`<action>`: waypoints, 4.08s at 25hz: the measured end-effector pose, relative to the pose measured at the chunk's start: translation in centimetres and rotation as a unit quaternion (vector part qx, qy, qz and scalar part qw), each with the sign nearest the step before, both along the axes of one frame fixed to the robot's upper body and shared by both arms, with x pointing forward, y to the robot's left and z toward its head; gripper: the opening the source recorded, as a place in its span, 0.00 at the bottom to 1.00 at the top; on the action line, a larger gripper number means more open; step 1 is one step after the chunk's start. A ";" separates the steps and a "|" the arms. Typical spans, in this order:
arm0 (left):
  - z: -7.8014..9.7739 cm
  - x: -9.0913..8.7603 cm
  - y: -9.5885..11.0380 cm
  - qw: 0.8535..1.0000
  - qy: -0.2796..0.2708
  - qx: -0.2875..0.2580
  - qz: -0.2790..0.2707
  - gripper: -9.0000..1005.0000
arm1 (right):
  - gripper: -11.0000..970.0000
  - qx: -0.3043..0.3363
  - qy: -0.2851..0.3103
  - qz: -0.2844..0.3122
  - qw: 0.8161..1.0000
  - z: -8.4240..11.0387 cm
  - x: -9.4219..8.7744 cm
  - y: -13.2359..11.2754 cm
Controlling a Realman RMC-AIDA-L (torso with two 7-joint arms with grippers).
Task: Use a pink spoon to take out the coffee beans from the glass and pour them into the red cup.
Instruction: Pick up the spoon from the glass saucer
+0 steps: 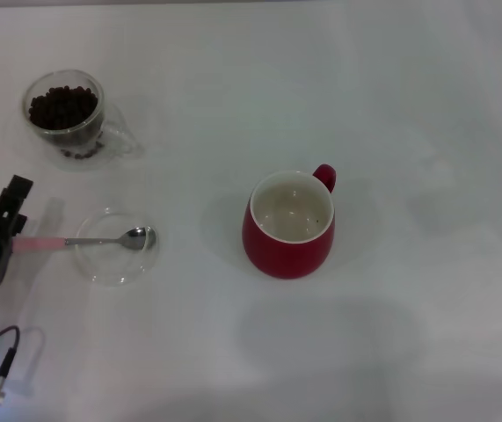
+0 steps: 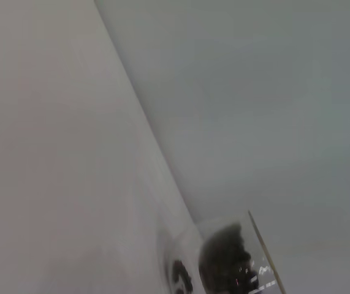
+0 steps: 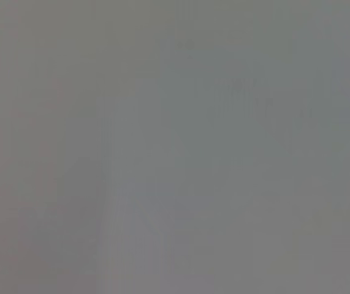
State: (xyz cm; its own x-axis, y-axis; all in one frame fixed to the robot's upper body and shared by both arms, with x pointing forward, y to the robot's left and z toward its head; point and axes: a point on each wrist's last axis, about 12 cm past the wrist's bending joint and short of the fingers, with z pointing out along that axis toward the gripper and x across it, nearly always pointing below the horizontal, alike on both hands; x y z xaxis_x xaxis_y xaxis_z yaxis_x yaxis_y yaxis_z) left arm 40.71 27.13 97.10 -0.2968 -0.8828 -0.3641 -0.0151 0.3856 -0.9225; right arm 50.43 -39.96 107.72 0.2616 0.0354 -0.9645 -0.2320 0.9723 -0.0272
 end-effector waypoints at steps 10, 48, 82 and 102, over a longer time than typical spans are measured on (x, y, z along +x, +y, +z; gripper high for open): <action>-0.2 -1.2 -0.5 1.000 0.004 0.005 -0.024 0.88 | 0.64 0.002 0.008 0.000 1.000 -0.5 -0.4 0.2; -0.2 -3.6 -0.8 0.999 -0.014 0.030 -0.041 0.72 | 0.64 0.007 0.026 -0.021 0.999 -2.0 -3.8 -0.6; -0.7 -3.1 -0.4 0.999 0.018 0.015 -0.032 0.14 | 0.64 0.005 0.016 -0.011 1.000 -2.4 -4.3 0.6; 1.1 -2.3 1.4 0.997 -0.066 0.028 -0.034 0.14 | 0.64 0.002 0.005 -0.014 1.000 -2.8 -4.6 2.0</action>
